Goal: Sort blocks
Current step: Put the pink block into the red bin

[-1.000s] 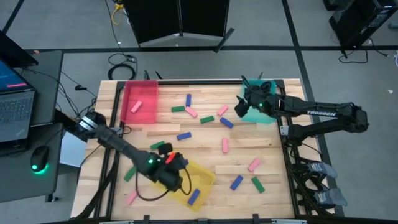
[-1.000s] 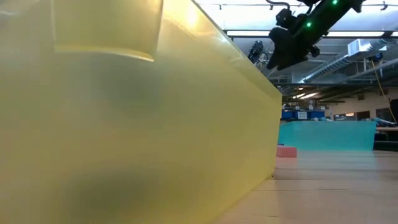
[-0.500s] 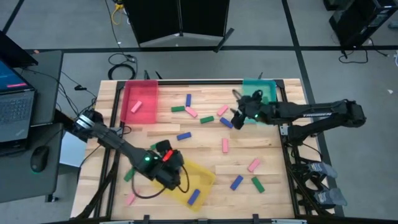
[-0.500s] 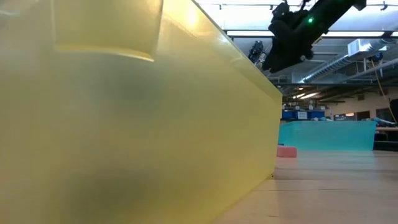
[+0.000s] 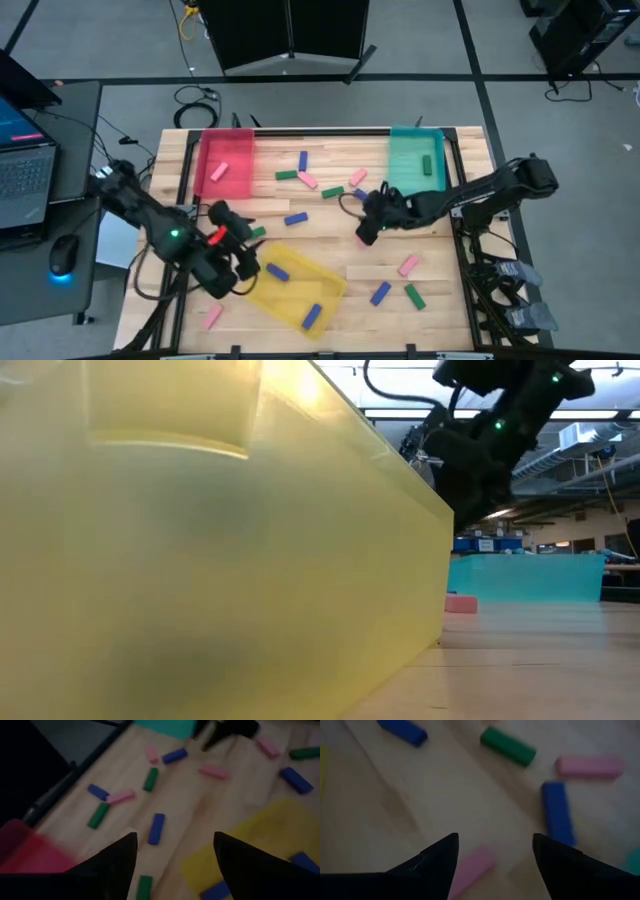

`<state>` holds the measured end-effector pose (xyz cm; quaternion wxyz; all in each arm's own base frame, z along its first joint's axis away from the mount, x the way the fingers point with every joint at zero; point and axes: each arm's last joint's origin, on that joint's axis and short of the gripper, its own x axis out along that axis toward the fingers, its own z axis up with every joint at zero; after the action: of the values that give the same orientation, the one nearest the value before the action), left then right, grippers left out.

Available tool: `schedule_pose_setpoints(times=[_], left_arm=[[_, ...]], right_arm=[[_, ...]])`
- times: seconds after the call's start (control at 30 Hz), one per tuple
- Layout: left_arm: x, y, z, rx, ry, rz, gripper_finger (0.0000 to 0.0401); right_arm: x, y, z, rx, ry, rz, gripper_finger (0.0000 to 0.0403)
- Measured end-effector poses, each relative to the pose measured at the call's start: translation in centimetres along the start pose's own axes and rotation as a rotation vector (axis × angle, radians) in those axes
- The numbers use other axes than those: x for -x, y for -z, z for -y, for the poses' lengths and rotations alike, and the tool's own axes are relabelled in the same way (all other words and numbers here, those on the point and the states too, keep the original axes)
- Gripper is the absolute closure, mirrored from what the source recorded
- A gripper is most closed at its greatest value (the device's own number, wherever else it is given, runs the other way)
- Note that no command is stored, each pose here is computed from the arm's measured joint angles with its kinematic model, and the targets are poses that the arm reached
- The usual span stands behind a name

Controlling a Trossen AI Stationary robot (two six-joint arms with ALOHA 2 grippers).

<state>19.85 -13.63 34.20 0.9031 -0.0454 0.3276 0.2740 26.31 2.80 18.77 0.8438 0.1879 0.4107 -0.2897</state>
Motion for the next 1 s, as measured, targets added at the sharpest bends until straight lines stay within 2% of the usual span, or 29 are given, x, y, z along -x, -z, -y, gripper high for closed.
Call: schedule_pose_setpoints(times=[0.17,0.37,0.53,0.77,1.0], left_arm=[[0.9,0.1,-1.9,0.010,-0.061,0.020,0.0133],[1.1,0.1,-2.7,0.005,-0.107,0.043,0.0133],[1.1,0.1,-2.8,0.001,-0.115,0.054,0.0132],[1.1,0.1,-2.9,-0.011,-0.125,0.055,0.0132],[1.1,0.1,-2.9,-0.012,-0.128,0.062,0.0132]], right_arm=[[-1.2,1.5,-1.1,-0.075,0.020,-0.049,0.0113],[-2.6,2.6,-1.5,-0.162,0.064,-0.087,0.0093],[-3.7,3.3,-1.7,-0.203,0.079,-0.140,0.0096],[-4.6,3.5,-2.0,-0.251,0.079,-0.139,0.0107],[-6.1,4.2,-1.9,-0.245,0.127,-0.169,0.0114]])
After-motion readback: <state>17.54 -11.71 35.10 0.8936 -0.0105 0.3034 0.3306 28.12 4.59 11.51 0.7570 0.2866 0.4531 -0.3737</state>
